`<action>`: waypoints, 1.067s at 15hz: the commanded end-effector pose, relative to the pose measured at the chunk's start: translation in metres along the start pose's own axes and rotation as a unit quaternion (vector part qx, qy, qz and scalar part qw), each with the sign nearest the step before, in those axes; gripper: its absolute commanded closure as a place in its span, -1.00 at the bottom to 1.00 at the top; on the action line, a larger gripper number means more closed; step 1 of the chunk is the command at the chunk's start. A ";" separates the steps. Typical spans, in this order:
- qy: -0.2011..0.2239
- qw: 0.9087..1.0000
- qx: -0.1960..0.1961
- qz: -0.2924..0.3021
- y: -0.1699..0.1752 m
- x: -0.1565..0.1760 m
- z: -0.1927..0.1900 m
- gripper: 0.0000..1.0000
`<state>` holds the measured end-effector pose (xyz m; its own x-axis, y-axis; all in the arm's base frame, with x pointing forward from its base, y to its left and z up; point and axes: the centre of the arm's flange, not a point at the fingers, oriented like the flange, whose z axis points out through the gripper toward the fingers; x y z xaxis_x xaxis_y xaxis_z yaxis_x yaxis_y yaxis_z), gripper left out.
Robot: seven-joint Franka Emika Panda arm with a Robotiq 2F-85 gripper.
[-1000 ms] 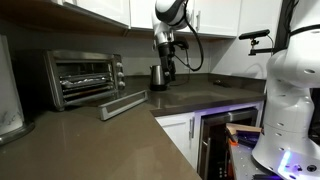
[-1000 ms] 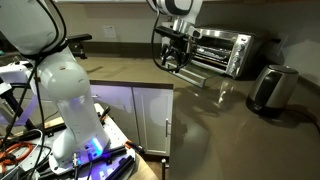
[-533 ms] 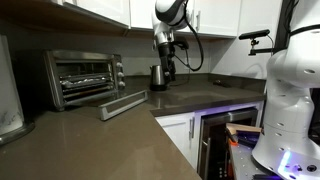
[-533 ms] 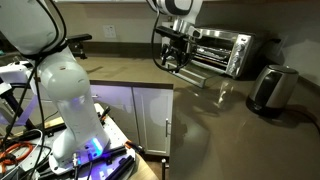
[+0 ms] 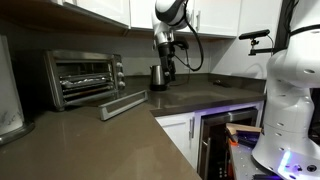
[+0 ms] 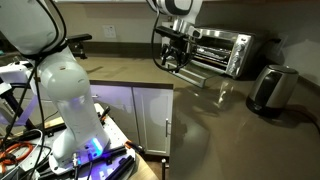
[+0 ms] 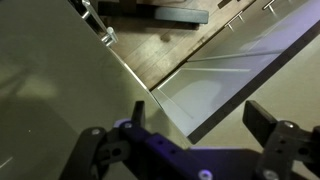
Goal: Close the open microwave oven.
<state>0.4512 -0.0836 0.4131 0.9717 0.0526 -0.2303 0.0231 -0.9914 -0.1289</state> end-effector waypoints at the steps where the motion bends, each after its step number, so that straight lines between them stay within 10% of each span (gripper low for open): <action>1: -0.003 1.000 -0.015 0.011 -0.010 0.005 0.003 -1.00; 8: 0.030 0.996 -0.051 0.063 -0.044 0.033 0.020 -1.00; 16: 0.078 0.990 -0.067 0.099 -0.047 0.055 0.026 0.17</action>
<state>0.4914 -0.0249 0.3865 0.9861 -0.1192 -0.1160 -0.1201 -0.9928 -0.0009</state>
